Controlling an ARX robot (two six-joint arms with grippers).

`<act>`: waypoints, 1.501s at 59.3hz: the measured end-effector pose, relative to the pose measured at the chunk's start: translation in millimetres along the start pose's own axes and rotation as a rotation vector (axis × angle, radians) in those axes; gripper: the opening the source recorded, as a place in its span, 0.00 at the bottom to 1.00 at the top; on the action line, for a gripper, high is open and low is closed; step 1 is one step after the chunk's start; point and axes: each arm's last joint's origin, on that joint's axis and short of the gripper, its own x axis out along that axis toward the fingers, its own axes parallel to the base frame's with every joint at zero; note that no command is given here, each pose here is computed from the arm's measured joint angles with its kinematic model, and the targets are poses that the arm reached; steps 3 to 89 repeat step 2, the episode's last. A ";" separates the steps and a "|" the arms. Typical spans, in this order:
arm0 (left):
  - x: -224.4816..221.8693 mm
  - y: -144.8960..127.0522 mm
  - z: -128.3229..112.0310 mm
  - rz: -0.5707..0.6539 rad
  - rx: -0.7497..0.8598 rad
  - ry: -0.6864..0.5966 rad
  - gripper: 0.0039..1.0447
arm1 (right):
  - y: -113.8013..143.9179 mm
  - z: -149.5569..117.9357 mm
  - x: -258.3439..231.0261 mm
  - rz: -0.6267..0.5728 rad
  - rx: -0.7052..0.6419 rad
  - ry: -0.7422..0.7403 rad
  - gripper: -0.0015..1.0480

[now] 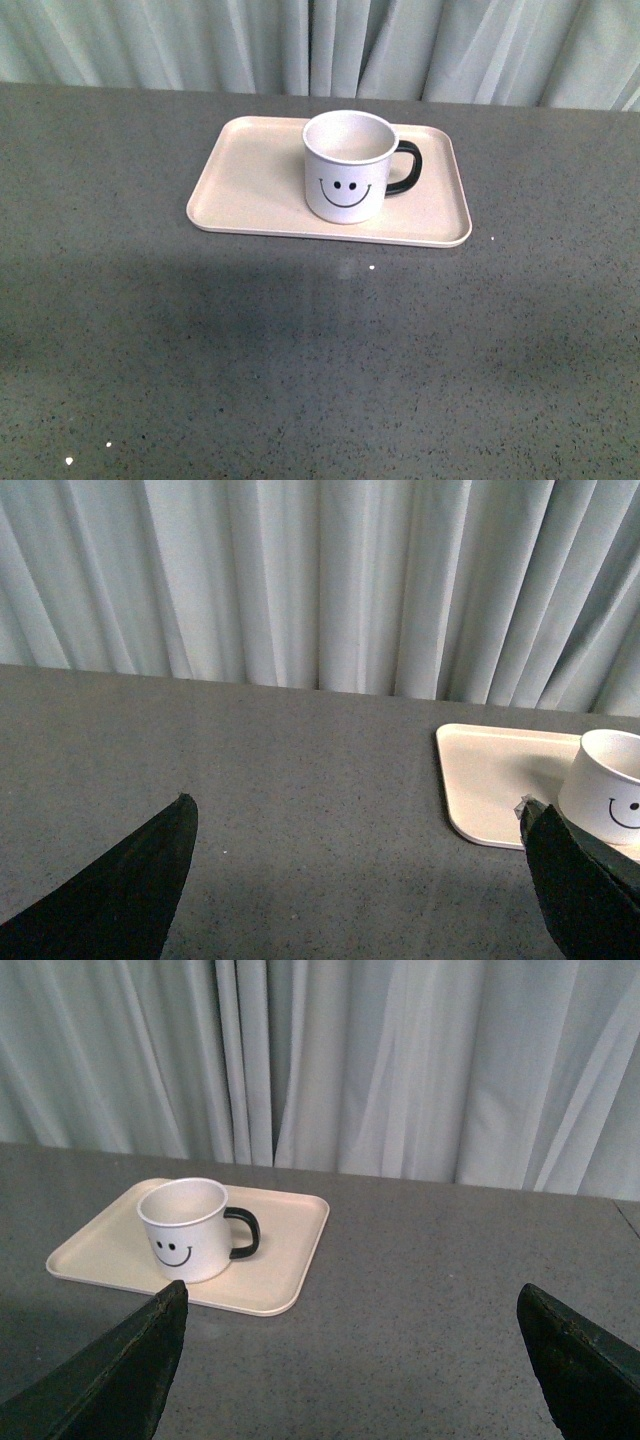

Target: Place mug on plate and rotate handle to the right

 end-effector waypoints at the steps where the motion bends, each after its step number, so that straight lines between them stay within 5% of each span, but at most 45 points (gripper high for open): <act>1: 0.0 0.0 0.0 0.000 0.000 0.000 0.91 | 0.0 0.0 0.0 0.000 0.000 0.000 0.91; 89: 0.0 0.0 0.0 0.000 0.000 0.000 0.91 | 0.0 0.0 0.0 0.000 0.000 0.000 0.91</act>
